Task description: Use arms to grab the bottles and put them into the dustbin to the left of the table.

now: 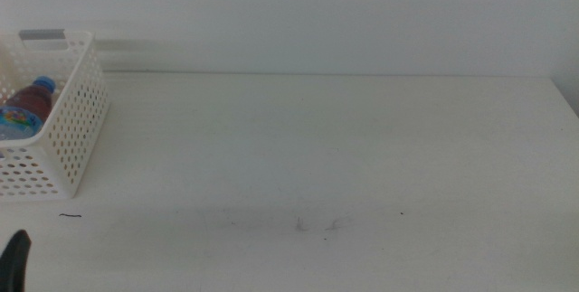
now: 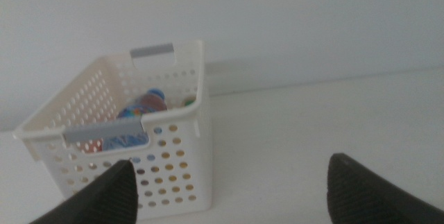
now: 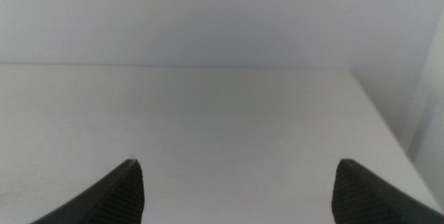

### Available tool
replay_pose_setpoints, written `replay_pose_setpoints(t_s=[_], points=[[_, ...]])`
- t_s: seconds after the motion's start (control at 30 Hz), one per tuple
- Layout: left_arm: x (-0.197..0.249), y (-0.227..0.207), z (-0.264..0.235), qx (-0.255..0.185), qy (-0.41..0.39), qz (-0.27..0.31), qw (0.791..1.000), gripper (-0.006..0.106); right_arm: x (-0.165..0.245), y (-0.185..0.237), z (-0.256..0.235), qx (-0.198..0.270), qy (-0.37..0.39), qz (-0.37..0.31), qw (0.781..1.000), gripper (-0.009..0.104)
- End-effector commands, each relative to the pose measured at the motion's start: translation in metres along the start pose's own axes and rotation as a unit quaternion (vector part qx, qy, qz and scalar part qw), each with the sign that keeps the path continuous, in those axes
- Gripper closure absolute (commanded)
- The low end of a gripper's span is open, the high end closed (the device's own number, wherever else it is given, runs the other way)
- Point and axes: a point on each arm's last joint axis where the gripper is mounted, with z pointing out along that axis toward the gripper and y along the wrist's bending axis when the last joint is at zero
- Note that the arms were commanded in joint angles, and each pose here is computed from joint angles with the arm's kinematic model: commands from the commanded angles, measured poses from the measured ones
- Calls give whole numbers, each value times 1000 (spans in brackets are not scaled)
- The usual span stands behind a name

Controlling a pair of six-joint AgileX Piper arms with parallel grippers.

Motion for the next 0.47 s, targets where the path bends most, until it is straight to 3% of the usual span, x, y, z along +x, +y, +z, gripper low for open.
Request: replay_pose_setpoints(t_s=[0.0, 0.43], points=[[4, 0, 1, -5, -8, -2, 1000, 7, -2, -1, 0, 9, -17, -23, 1000, 6], [4, 0, 1, -5, -7, -2, 1000, 7, -2, -1, 0, 8, -18, -19, 1000, 6]])
